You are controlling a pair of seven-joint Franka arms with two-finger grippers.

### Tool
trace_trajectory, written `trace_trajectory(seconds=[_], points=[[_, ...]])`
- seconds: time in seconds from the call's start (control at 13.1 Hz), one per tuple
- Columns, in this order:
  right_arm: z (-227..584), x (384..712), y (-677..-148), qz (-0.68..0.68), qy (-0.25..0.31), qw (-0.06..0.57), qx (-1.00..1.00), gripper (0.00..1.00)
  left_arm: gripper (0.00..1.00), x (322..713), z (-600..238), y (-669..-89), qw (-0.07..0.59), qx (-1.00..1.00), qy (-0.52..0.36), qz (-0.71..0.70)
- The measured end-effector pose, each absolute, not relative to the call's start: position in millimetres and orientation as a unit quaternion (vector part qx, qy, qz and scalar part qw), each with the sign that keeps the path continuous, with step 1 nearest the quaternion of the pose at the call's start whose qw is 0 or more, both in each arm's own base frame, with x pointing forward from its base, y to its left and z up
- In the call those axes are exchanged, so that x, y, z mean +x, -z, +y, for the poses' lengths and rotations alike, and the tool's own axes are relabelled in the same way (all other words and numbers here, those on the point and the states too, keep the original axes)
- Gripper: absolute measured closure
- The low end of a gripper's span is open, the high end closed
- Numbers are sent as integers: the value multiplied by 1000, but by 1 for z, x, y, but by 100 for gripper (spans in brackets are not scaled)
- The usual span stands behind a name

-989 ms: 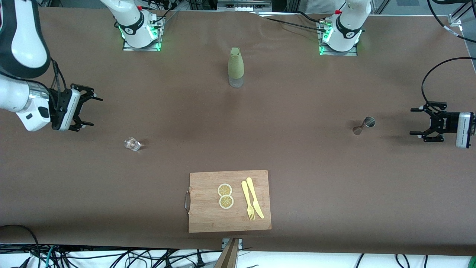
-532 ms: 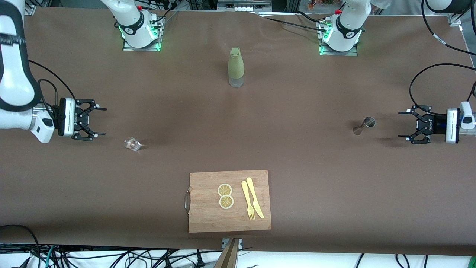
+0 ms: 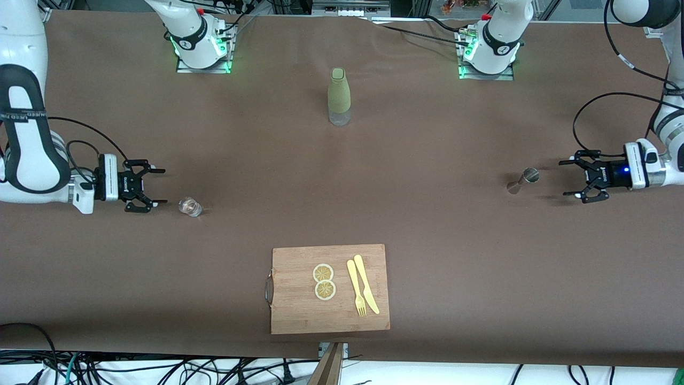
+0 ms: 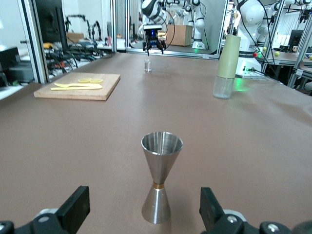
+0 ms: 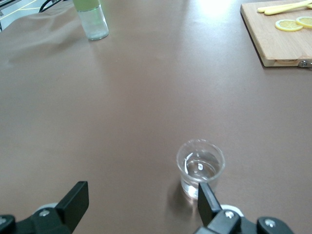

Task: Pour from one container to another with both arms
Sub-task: 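Close the right gripper on the glass while the left gripper grasps the jigger, then lift the glass with the right gripper while the left gripper lifts the jigger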

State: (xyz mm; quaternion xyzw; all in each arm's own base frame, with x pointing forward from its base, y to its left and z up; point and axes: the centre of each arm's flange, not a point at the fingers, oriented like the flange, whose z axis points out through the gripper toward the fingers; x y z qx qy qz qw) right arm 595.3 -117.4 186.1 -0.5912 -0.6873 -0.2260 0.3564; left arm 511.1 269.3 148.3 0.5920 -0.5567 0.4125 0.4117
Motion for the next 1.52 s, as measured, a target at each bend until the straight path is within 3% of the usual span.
trace_trajectory(seconds=[0.61,1.52], points=[[-109,633,-128,-688,280,378,-553,0,0,488,248,-92,423,575,-452,-535],[-77,626,-89,-673,305,418,-528,0,4,503,197,-71,447,558,-445,-539]])
